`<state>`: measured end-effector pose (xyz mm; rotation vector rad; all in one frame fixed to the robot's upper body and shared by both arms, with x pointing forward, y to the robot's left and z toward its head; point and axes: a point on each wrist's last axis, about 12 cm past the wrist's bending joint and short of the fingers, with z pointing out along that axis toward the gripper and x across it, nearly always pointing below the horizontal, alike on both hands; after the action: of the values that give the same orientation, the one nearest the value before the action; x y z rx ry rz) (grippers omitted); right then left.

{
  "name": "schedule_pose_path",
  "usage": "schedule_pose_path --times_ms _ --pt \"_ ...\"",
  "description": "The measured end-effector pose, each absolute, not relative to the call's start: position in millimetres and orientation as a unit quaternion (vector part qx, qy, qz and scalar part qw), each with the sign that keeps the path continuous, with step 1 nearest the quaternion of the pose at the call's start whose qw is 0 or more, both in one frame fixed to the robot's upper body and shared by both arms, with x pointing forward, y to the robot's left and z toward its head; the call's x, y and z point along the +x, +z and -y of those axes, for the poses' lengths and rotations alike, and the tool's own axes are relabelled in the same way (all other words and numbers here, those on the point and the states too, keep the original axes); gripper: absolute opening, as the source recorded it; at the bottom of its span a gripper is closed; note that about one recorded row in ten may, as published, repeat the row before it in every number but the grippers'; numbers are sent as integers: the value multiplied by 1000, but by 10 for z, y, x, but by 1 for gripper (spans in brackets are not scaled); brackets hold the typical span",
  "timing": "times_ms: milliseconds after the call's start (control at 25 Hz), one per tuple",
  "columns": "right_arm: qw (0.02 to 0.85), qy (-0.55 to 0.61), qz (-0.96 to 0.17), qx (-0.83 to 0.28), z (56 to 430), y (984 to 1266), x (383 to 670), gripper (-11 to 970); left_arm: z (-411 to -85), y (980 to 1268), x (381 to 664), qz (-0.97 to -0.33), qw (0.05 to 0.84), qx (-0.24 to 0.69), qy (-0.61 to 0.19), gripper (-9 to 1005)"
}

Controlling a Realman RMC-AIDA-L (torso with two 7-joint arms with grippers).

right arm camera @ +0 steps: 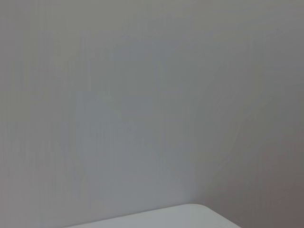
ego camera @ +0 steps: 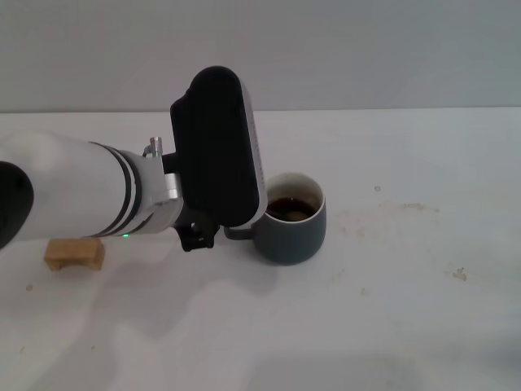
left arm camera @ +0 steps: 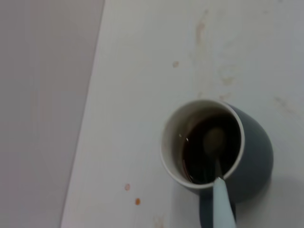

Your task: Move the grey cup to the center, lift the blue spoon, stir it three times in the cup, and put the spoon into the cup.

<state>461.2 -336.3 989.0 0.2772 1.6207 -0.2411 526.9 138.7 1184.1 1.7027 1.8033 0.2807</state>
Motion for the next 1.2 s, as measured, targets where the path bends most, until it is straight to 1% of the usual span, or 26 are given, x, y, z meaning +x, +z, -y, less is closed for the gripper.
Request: schedule_pose_path --times_ms 240,400,480,600,760,800,840,880,920,960,1000,1040,1080,1120,1160,1200 --pt "674 -107 -721 123 3362 9887 4605 -1 -1372 11950 5251 -681 336 642 107 261" --pt "674 -107 -721 123 3361 9887 4606 -1 -1391 12061 5228 -676 364 631 109 321" --pt "674 -107 -721 123 3360 9887 4606 -1 -1403 12128 5207 -671 390 621 109 366" --pt "674 -107 -720 123 3360 9888 4607 -1 -1432 12259 5169 -656 456 591 111 454" --pt "676 -106 -719 123 3357 9894 4610 -1 -1506 12379 5166 -626 562 528 117 572" --pt "677 -107 -717 124 3358 9900 4609 -1 -1539 12409 5154 -615 592 507 120 588" --pt "677 -107 -717 124 3358 9900 4609 -1 -1567 12430 5141 -607 614 489 121 604" --pt "678 -107 -717 125 3360 9901 4606 -1 -1567 12430 5141 -607 614 489 121 620" --pt "678 -108 -716 126 3365 9900 4600 -1 -1662 12501 5085 -585 679 426 119 636" --pt "678 -108 -716 126 3365 9900 4600 -1 -1683 12515 5071 -581 691 413 117 652" --pt "678 -109 -716 127 3365 9901 4599 -1 -1749 12551 5028 -570 725 371 109 653" --pt "679 -109 -715 127 3366 9903 4599 -1 -1749 12551 5028 -570 725 371 109 654" --pt "679 -109 -714 127 3367 9906 4598 -1 -1790 12553 5000 -565 740 349 104 655" --pt "685 -110 -709 125 3367 9923 4598 -1 -1869 12555 4949 -554 767 311 98 656" --pt "688 -111 -706 125 3368 9934 4597 -1 -1895 12548 4932 -552 772 300 96 656" --pt "696 -113 -699 123 3366 9957 4593 -1 -1996 12514 4877 -554 788 257 77 657"
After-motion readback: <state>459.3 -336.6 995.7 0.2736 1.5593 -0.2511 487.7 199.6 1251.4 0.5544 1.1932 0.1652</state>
